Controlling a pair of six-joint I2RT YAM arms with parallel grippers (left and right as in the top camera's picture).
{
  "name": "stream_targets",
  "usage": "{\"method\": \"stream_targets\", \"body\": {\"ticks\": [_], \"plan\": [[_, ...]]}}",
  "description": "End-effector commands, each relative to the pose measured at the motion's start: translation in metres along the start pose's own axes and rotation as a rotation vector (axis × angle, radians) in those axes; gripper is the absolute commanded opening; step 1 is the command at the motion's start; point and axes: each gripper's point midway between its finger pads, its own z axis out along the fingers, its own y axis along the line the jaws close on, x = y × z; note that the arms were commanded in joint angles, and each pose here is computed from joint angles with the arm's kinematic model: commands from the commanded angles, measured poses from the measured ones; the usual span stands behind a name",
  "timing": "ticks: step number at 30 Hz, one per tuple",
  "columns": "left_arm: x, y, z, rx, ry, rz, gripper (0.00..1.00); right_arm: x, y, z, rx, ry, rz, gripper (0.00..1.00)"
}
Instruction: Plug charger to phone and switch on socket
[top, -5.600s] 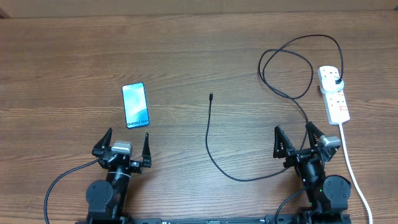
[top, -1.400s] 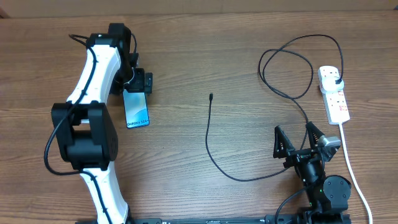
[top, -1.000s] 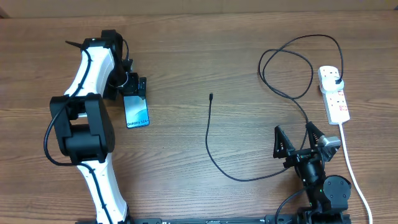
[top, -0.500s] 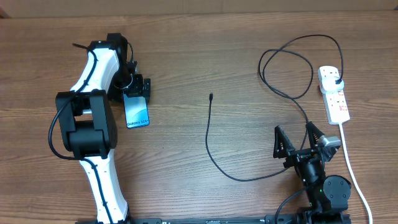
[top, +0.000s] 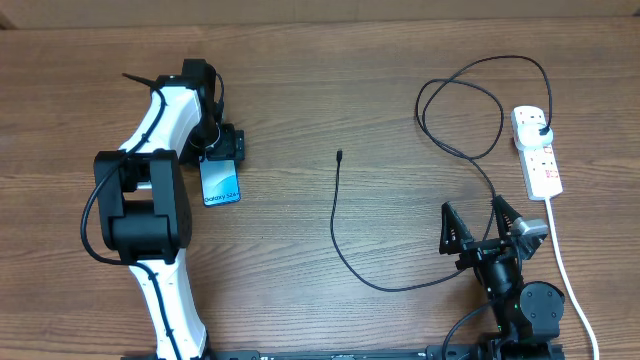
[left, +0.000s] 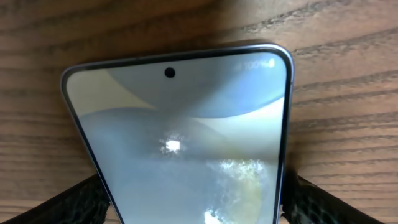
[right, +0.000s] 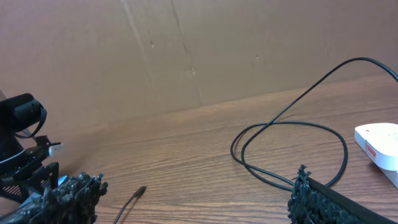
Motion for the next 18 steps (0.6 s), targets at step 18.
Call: {"method": "stream_targets", "body": {"ticks": [18], "plan": [[0.07, -0.057, 0.041, 0.002, 0.253, 0.031, 0.88, 0.003, 0.001, 0.0, -0.006, -0.001, -0.001, 1.0]]}}
